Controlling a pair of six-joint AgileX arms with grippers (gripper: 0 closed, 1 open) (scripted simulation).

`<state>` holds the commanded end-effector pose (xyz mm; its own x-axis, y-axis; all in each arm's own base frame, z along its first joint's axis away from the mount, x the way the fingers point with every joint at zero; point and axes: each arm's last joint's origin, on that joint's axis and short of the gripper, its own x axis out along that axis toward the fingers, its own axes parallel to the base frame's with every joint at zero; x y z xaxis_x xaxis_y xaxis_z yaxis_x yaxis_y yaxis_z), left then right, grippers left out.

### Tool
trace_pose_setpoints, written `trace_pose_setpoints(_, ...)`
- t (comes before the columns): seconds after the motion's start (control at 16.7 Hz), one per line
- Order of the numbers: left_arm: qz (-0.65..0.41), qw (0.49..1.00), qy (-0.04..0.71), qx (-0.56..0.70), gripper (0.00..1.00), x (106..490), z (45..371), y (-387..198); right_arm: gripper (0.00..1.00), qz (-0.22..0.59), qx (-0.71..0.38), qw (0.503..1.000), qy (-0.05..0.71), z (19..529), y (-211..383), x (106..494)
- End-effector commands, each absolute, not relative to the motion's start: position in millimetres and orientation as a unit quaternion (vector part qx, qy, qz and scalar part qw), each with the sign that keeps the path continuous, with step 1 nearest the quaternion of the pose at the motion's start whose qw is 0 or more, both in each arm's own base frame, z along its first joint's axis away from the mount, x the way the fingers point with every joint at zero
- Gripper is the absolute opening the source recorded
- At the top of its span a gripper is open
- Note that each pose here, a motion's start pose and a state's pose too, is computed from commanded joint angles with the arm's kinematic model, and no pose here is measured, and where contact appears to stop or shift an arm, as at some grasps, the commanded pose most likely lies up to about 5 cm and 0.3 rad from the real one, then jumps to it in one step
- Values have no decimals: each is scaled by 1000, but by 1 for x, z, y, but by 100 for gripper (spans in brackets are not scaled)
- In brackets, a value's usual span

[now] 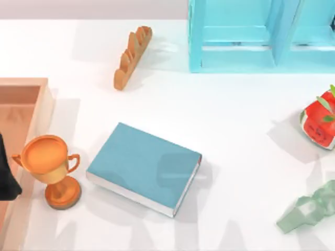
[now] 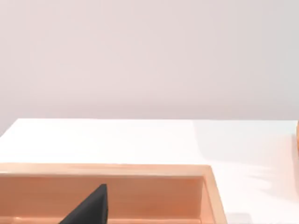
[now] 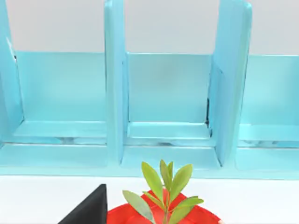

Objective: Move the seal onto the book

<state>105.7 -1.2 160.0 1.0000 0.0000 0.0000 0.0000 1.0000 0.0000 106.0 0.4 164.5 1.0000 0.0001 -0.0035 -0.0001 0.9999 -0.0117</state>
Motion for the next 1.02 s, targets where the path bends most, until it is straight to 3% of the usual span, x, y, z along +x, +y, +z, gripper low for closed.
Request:
trace_pose_setpoints(0.54, 3, 1000, 14, 3, 100, 106, 165, -1, 100, 0, 0, 1000, 0, 160, -1, 106)
trace_pose_setpoints(0.78, 15, 995, 97, 17, 100, 111, 195, 3, 100, 0, 0, 1000, 0, 160, -1, 106)
trace_pose_setpoints(1.02, 29, 971, 234, 33, 100, 136, 241, 11, 100, 0, 0, 1000, 0, 160, -1, 106)
